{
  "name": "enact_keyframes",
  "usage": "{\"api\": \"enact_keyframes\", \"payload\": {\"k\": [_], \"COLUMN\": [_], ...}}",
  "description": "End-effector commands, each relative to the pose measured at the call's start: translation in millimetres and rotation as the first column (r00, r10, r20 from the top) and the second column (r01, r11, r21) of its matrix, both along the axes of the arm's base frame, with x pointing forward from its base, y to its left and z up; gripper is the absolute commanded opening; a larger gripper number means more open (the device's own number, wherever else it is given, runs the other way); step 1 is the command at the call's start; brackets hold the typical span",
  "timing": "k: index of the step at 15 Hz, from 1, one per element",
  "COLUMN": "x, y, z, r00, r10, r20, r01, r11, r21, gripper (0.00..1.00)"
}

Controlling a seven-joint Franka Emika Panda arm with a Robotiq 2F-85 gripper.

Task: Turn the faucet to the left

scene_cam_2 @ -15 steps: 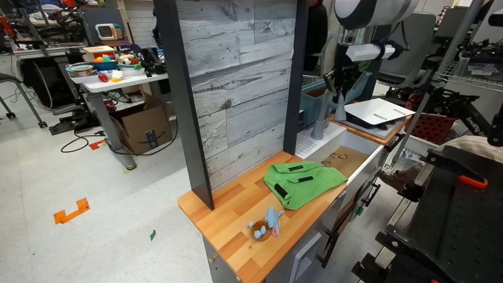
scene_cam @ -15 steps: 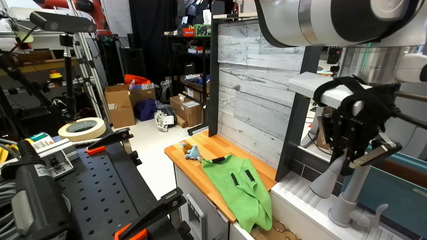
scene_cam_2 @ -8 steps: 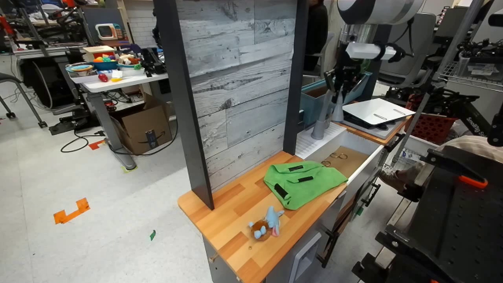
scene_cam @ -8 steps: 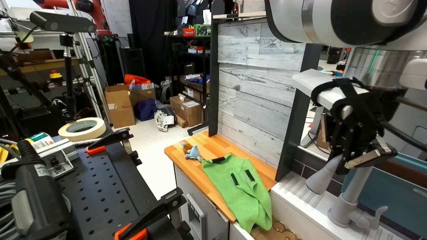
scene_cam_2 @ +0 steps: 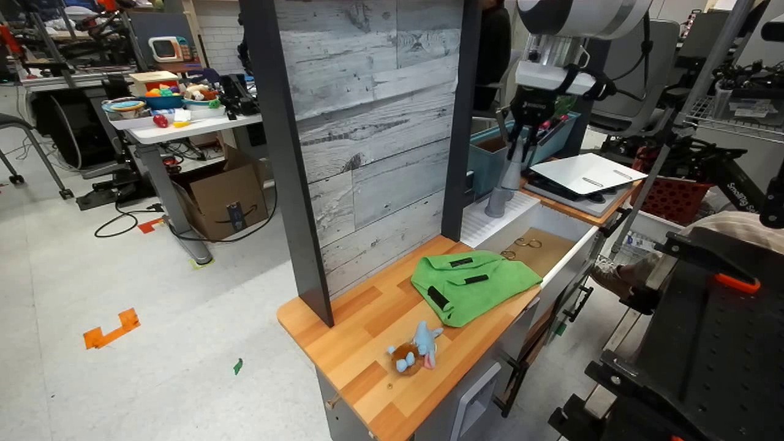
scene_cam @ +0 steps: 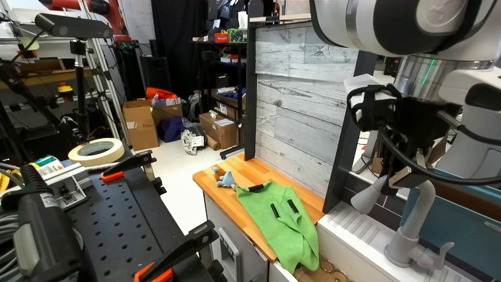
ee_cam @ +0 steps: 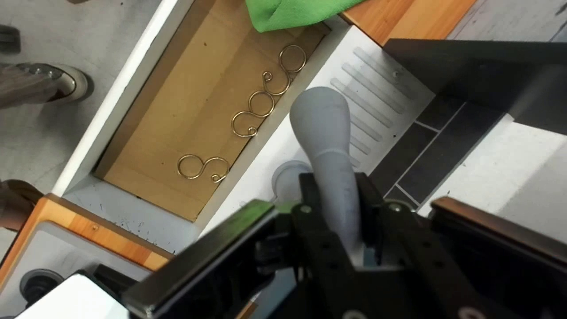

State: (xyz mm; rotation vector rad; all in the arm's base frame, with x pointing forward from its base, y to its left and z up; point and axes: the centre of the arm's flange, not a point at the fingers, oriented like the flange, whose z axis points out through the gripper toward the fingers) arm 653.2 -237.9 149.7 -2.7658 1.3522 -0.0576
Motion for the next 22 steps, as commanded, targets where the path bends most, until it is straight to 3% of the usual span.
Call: {"api": "enact_keyframes", "payload": {"k": [1,7,15,16,18,22], "x": [10.4,14.2,13.6,11.4,8.8,-9.4], "y": [13.8,12.8,20.7,22.7,24.8,24.7], "z": [13.0,13.4,11.9,12.3,17.2,20.4], "r00": [0.986,0.929,0.820,0.806,0.765,0.685], "r10": [-0.163,-0.351,-0.529,-0.544,-0.574,-0.606], "r20": [0.029,0.114,0.220,0.232,0.293,0.404], "r01": [0.161,0.338,0.510,0.527,0.561,0.614], "r11": [0.984,0.934,0.849,0.839,0.817,0.779], "r21": [0.081,0.120,0.138,0.137,0.136,0.128], "gripper": [0.06,0.06,0.06,0.49,0.56,0.86]}}
